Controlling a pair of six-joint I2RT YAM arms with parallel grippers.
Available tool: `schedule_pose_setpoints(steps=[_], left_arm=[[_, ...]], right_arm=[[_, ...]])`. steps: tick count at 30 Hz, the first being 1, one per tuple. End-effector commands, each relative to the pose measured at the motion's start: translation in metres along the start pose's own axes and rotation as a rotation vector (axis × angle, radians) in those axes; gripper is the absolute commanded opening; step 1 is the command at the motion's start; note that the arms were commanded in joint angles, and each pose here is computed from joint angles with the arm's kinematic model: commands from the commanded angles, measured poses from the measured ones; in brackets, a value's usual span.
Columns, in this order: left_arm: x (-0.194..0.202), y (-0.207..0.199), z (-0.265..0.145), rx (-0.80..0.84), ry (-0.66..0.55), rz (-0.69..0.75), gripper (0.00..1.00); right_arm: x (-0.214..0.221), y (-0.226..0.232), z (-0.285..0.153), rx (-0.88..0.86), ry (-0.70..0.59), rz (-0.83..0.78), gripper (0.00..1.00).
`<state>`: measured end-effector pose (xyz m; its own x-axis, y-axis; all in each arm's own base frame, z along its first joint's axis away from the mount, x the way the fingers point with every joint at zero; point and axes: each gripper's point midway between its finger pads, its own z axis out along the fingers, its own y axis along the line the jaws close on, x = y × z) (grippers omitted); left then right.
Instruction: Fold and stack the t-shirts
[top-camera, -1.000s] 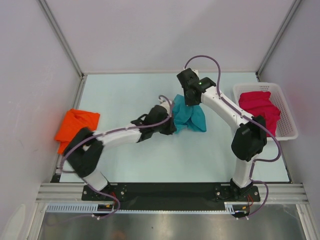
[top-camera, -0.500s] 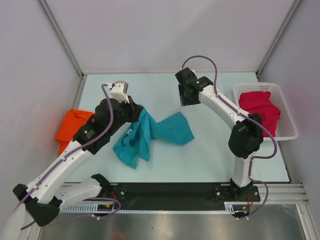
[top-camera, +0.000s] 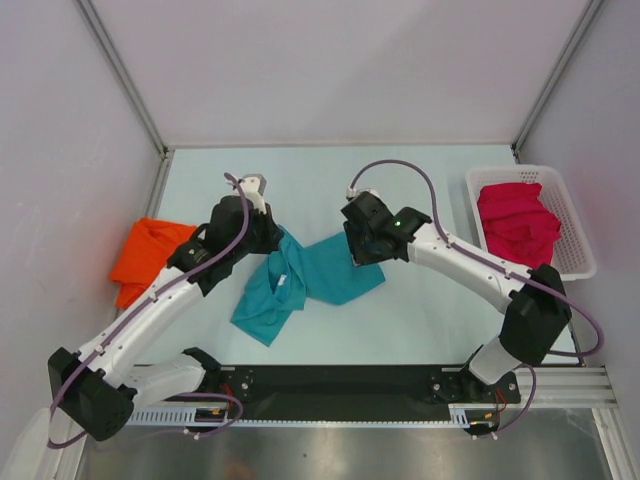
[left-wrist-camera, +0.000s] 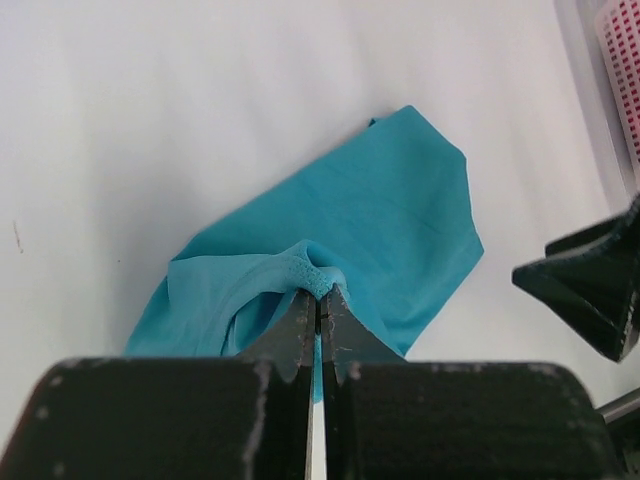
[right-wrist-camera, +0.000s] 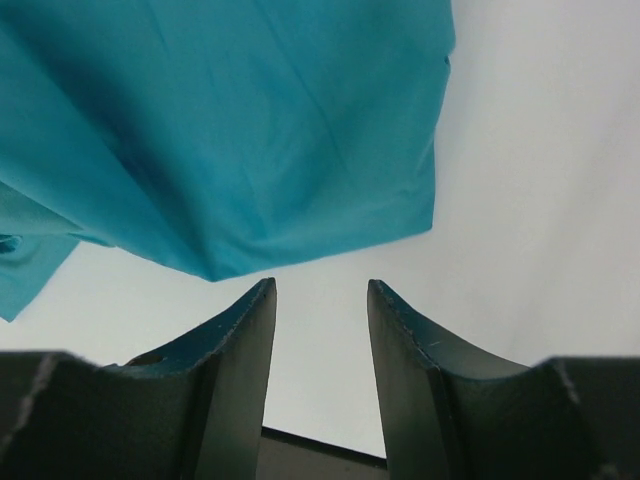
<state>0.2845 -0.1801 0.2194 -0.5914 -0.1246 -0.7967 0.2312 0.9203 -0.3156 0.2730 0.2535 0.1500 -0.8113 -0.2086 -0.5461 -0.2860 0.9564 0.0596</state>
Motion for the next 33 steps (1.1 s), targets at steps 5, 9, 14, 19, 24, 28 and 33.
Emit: schedule_pose_setpoints(steps=[5,9,14,19,24,28,33], left_arm=[[-0.021,0.052,-0.001,-0.101,-0.061,-0.182,0.00],[-0.032,0.081,-0.010,-0.131,-0.115,-0.270,0.00],[-0.034,0.110,-0.015,-0.169,-0.119,-0.323,0.00],[-0.029,0.123,-0.021,-0.196,-0.126,-0.336,0.00],[-0.027,0.134,-0.026,-0.214,-0.133,-0.343,0.00],[-0.028,0.143,-0.030,-0.228,-0.141,-0.356,0.00],[-0.029,0.146,-0.032,-0.232,-0.145,-0.355,0.00]], right_arm=[[0.017,0.002,0.018,-0.026,0.005,0.081,0.45],[0.028,0.003,0.034,-0.024,0.033,0.071,0.45],[0.046,0.003,0.068,0.005,0.095,0.043,0.45],[0.055,0.003,0.091,0.035,0.137,0.022,0.43],[0.058,0.001,0.097,0.043,0.137,0.012,0.43],[0.058,-0.004,0.108,0.063,0.142,-0.005,0.41],[0.047,-0.018,0.119,0.108,0.139,-0.023,0.00]])
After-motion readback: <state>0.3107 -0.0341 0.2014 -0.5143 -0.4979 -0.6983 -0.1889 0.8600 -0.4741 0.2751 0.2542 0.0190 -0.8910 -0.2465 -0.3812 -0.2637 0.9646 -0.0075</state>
